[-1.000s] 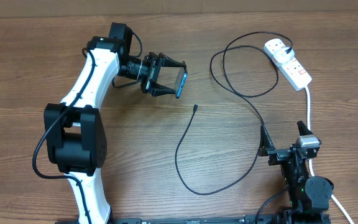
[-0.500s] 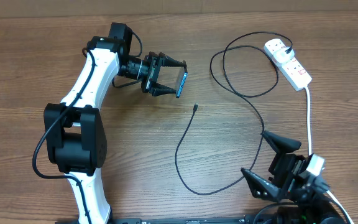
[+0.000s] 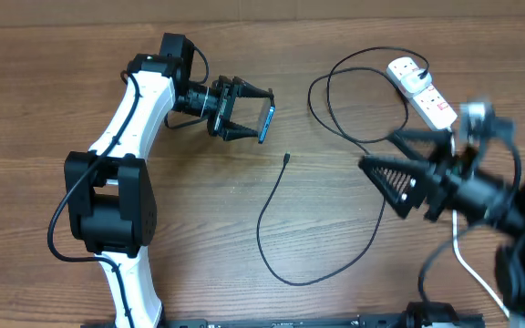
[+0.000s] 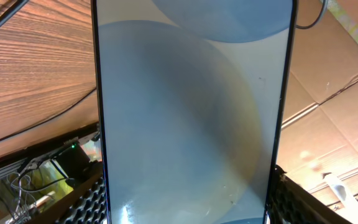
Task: Plug charger to phone and switch on socket
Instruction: 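Move the right gripper toward the phone held by the left gripper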
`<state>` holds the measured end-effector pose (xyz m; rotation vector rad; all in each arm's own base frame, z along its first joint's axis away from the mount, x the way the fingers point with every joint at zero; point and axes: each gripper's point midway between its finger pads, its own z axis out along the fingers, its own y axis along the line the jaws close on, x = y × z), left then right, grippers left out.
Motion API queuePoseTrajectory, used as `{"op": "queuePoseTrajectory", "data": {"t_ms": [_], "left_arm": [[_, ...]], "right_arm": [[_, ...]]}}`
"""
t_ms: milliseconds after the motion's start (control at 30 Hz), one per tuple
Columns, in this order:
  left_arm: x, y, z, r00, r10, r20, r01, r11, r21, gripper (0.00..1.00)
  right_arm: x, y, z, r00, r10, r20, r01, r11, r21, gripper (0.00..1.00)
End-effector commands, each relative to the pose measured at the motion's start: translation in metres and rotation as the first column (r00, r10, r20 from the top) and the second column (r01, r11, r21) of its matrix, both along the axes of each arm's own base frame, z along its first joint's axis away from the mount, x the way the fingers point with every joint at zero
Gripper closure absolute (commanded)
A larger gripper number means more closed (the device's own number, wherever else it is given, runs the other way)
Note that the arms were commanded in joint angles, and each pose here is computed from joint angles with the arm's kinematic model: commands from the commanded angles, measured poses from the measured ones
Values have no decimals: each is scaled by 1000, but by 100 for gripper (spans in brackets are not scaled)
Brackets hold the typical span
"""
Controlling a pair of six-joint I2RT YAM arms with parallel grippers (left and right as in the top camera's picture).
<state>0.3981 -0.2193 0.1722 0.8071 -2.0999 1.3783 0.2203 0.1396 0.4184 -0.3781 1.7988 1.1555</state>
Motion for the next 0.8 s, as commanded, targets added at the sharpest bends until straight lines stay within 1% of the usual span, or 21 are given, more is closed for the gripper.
{"op": "queuePoseTrajectory", "data": {"t_ms": [0,33,100,167,233,267,300,367,500,567,600,667,767], "left_arm": [[4,-2,17,1000,2,30,-2,1000,-23,35],[4,-1,15,1000,5,28,-5,1000,-9,35],[5,0,11,1000,9,28,-9,1000,11,34],[5,0,11,1000,9,28,-10,1000,13,34],[6,0,10,1000,11,29,-11,1000,18,35],[6,0,10,1000,11,29,-11,1000,20,35],[6,0,10,1000,11,30,-11,1000,21,35],[5,-1,10,1000,8,30,-9,1000,22,35],[2,-7,8,999,-7,31,6,999,31,35],[0,-10,5,999,-16,34,15,999,51,36],[-1,-12,4,999,-21,35,19,998,59,36],[-2,-14,0,999,-25,36,22,996,81,36],[-4,-17,-6,999,-22,23,19,992,125,35]], "right_arm": [[-24,30,33,936,352,-24,-347,930,121,0],[-13,33,30,941,330,-69,-318,937,140,0],[15,39,11,964,194,-179,-173,976,130,0],[42,39,-22,959,-34,-282,42,999,24,0],[58,34,-54,904,-260,-340,234,965,-114,0],[63,34,-69,871,-353,-342,304,934,-189,0],[65,35,-80,849,-404,-340,337,910,-240,0],[67,42,-100,802,-482,-352,372,865,-336,0],[76,50,-132,700,-601,-387,380,772,-510,1],[86,49,-144,635,-665,-393,391,715,-579,0],[90,50,-148,614,-683,-396,391,699,-599,0],[100,59,-154,602,-689,-404,375,691,-619,0],[111,79,-163,605,-667,-435,356,715,-601,0]]}}
